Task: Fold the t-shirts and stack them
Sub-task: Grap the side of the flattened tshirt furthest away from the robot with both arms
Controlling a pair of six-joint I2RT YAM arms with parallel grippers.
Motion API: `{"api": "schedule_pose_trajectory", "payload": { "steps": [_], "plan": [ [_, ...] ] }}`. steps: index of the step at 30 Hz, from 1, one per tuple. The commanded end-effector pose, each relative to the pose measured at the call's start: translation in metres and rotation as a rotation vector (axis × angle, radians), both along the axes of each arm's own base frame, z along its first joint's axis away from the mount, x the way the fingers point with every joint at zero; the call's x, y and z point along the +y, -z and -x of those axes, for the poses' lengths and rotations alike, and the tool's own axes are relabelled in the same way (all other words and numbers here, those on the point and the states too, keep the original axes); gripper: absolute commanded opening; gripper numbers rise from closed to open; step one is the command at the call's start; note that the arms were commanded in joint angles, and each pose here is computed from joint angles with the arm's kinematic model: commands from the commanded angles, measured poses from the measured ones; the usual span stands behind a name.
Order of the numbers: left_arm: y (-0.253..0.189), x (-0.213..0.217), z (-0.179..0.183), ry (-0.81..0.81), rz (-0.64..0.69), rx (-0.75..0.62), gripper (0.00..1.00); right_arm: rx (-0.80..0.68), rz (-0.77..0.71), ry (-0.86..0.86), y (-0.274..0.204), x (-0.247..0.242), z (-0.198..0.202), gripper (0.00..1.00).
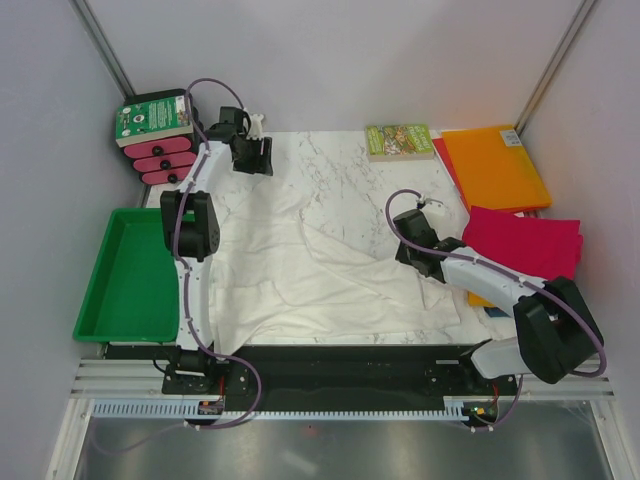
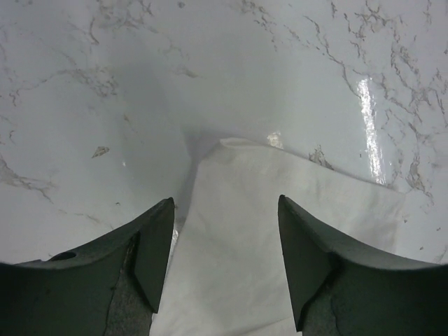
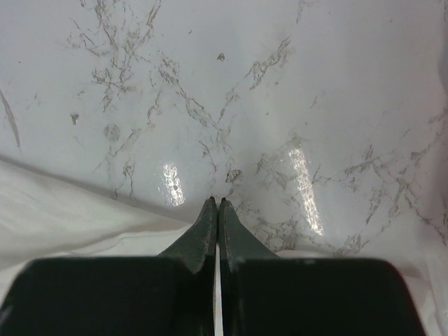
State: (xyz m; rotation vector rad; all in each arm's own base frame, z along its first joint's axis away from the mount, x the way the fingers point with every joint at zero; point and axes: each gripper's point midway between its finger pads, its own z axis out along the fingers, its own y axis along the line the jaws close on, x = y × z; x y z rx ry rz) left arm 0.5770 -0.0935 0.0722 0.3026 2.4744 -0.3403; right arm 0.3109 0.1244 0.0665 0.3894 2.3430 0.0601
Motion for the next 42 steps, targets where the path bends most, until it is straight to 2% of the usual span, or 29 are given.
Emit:
{"api": "schedule_pose_trajectory", "payload": {
  "steps": [1, 6, 14, 21, 24, 26, 27, 30, 33, 35, 38, 39, 42],
  "plan": [
    [0.013, -0.027, 0.006, 0.109, -0.029, 0.0, 0.66, -0.04, -0.034, 0.003, -0.007, 0.009, -0.014, 0.0],
    [0.026, -0.043, 0.015, 0.143, -0.038, 0.026, 0.64, -0.037, -0.036, 0.001, -0.005, 0.011, -0.016, 0.0],
    [0.04, -0.04, 0.009, 0.135, -0.077, 0.034, 0.64, -0.038, -0.038, -0.001, -0.002, 0.013, -0.018, 0.0],
    [0.063, -0.039, 0.015, 0.141, -0.102, 0.097, 0.64, -0.034, -0.046, -0.003, 0.001, 0.014, -0.017, 0.0],
    [0.065, -0.04, 0.018, 0.148, -0.112, 0.108, 0.59, -0.028, -0.046, -0.001, 0.004, 0.014, -0.016, 0.0],
    [0.066, -0.039, 0.019, 0.15, -0.118, 0.112, 0.49, -0.023, -0.049, -0.005, 0.006, 0.015, -0.015, 0.0],
    [0.065, -0.038, 0.018, 0.151, -0.127, 0.109, 0.39, -0.023, -0.052, -0.003, 0.007, 0.015, -0.015, 0.0],
    [0.068, -0.036, 0.02, 0.154, -0.146, 0.114, 0.24, -0.021, -0.054, -0.001, 0.009, 0.014, -0.014, 0.0],
    [0.07, -0.034, 0.021, 0.151, -0.157, 0.121, 0.2, -0.02, -0.06, 0.001, 0.01, 0.014, -0.013, 0.0],
    [0.068, -0.033, 0.02, 0.145, -0.163, 0.118, 0.21, -0.02, -0.06, 0.001, 0.01, 0.014, -0.012, 0.0],
    [0.056, -0.033, 0.015, 0.125, -0.159, 0.088, 0.41, -0.018, -0.062, 0.002, 0.012, 0.014, -0.011, 0.0],
    [0.051, -0.033, 0.011, 0.117, -0.159, 0.069, 0.5, -0.018, -0.065, -0.001, 0.012, 0.015, -0.011, 0.0],
    [0.03, -0.031, -0.005, 0.085, -0.179, -0.015, 0.63, -0.016, -0.073, 0.001, 0.014, 0.015, -0.01, 0.0]
  ]
}}
